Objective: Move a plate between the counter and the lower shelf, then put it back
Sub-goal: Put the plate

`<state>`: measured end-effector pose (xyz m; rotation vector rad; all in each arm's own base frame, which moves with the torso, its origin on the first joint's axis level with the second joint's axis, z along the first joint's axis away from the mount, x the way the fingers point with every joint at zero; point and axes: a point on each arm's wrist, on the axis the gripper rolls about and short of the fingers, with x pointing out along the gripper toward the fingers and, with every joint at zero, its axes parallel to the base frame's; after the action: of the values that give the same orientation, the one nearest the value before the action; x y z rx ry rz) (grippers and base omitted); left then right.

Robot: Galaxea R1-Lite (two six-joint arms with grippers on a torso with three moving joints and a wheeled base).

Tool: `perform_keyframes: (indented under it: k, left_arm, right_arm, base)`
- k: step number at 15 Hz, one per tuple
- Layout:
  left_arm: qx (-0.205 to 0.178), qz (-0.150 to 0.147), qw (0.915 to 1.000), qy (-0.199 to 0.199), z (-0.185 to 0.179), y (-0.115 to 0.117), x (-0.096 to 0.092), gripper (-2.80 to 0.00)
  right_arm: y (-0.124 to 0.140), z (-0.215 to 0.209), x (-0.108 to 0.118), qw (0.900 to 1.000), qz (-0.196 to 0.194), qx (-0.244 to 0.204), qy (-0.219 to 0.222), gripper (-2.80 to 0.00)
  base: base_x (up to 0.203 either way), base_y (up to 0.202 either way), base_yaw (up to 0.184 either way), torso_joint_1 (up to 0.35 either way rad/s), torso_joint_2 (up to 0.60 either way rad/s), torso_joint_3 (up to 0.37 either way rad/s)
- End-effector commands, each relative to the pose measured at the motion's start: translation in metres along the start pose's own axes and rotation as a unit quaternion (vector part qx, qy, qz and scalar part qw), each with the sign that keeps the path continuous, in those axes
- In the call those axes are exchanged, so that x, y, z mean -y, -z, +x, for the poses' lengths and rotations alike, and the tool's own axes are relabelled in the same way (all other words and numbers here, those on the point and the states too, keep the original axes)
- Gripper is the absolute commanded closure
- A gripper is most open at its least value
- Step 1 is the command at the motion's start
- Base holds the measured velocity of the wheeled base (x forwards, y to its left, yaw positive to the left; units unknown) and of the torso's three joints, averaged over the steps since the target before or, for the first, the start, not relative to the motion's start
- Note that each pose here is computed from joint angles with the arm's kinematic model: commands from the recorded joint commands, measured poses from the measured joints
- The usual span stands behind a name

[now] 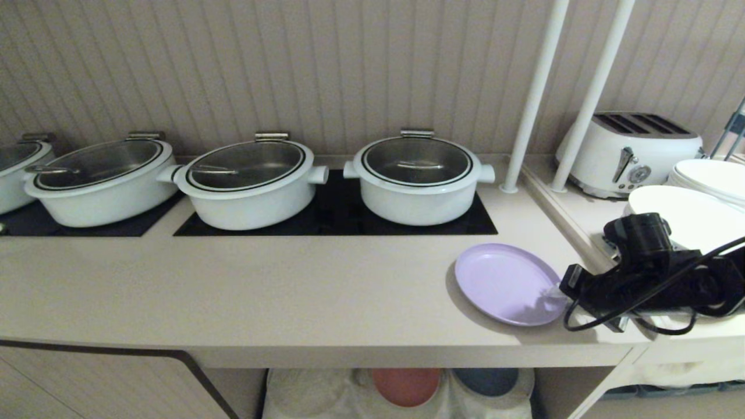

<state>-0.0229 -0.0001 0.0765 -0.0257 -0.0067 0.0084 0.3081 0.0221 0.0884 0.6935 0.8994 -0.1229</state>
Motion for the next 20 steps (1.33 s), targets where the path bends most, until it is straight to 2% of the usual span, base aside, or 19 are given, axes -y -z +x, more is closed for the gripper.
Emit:
perform_keyframes:
  k: [1,10,15,18,20]
  left_arm:
    - [0.0,0.0,1.0,0.0,0.0,0.0,0.0,0.0]
    - [0.0,0.0,1.0,0.0,0.0,0.0,0.0,0.0]
    - [0.0,0.0,1.0,0.0,0.0,0.0,0.0,0.0]
    - [0.0,0.0,1.0,0.0,0.0,0.0,0.0,0.0]
    - [0.0,0.0,1.0,0.0,0.0,0.0,0.0,0.0]
  right_arm:
    - [-0.001,-0.002,0.0,1.0,0.002,0.003,-0.002,-2.8]
    - [-0.004,-0.037,-0.009,0.999,-0.005,0.037,-0.03,-2.8]
    - [0.016,-0.067,0.002,0.999,-0.009,0.037,-0.03,-2.8]
    - [0.027,-0.09,0.005,0.997,-0.038,0.053,-0.043,-2.8]
    - [0.037,-0.103,0.011,0.992,-0.1,0.06,-0.043,-2.8]
  base:
    - [0.0,0.0,0.0,0.0,0.0,0.0]
    - [0.0,0.0,0.0,0.0,0.0,0.0]
    - [0.0,0.0,0.0,0.0,0.0,0.0]
    - [0.0,0.0,0.0,0.0,0.0,0.0]
    - [0.0,0.0,0.0,0.0,0.0,0.0]
